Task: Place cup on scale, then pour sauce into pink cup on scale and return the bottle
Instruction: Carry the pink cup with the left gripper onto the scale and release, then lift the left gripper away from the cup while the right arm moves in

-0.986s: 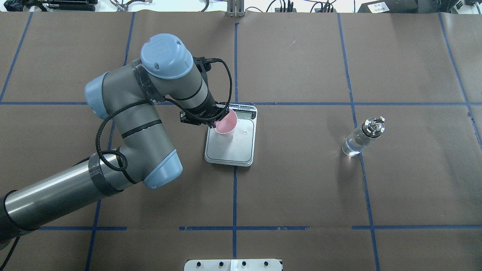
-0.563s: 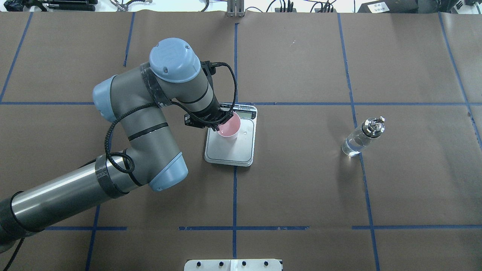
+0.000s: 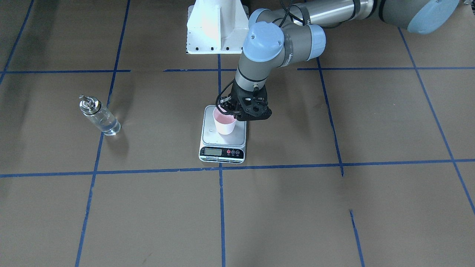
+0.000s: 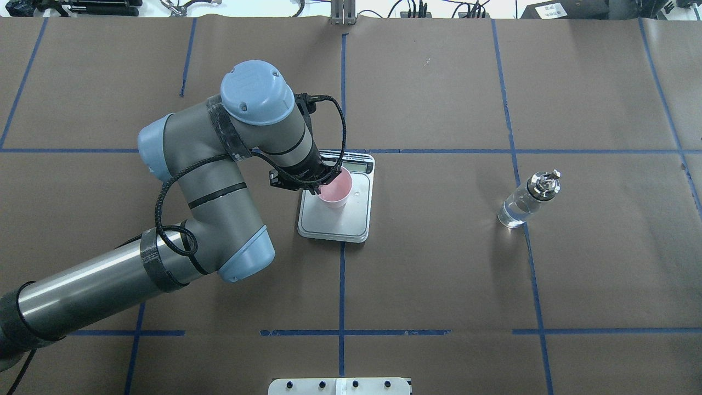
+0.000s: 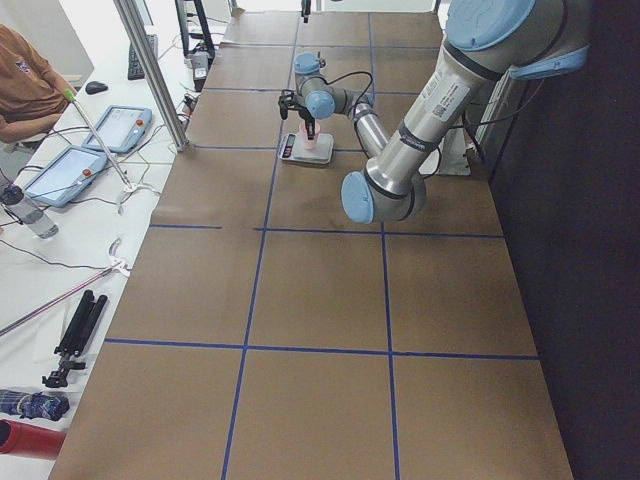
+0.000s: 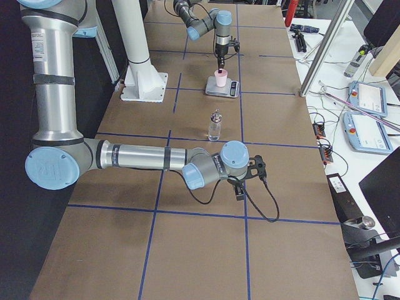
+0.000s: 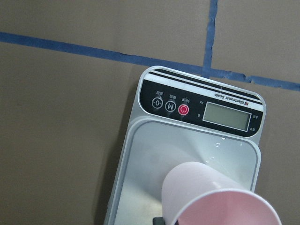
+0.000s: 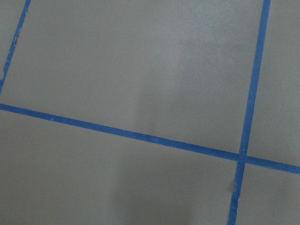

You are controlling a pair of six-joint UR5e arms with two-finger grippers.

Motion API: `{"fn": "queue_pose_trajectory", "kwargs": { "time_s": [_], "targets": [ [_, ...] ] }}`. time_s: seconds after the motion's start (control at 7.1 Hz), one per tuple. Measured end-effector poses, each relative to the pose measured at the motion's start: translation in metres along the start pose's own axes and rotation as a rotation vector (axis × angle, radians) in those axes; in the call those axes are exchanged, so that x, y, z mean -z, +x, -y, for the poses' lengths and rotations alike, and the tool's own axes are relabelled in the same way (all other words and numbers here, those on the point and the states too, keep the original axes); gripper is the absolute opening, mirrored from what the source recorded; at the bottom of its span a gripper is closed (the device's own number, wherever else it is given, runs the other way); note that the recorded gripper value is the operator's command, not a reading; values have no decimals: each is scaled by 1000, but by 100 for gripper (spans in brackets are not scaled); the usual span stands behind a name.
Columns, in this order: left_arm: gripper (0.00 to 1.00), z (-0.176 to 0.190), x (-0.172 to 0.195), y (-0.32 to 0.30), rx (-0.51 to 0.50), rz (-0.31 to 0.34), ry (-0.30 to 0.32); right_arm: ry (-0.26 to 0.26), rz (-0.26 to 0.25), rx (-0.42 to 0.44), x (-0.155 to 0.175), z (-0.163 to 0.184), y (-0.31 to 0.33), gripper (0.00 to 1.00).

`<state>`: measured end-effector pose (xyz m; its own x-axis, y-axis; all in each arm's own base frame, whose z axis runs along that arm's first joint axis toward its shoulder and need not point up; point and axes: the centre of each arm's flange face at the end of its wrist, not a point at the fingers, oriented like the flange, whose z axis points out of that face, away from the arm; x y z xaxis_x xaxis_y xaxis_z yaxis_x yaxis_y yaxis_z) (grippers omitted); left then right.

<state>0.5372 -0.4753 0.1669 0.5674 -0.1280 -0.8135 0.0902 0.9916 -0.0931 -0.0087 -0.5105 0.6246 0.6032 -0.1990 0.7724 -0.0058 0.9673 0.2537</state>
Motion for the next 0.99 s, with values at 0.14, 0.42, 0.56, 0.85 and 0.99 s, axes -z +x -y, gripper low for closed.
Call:
{"fn": "queue_pose_trajectory", "kwargs": {
  "time_s": [0.14, 0.42, 0.56, 0.85, 0.99],
  "targets": [
    [51, -2, 5, 1, -5, -11, 0, -2, 7, 1, 0, 0, -1, 100],
    [53, -4, 32, 1, -21, -58, 16, -11, 43, -2, -2, 0, -9, 100],
    [53, -3, 54, -8, -23, -85, 33, -8, 77, -12, -5, 2, -22, 100],
    [54, 3, 96, -47, -15, -125, 64, 43, 156, -40, -30, 4, -85, 100],
    [54, 8, 108, -59, -9, -133, 79, 75, 209, -64, -44, -4, -120, 100]
  ]
}}
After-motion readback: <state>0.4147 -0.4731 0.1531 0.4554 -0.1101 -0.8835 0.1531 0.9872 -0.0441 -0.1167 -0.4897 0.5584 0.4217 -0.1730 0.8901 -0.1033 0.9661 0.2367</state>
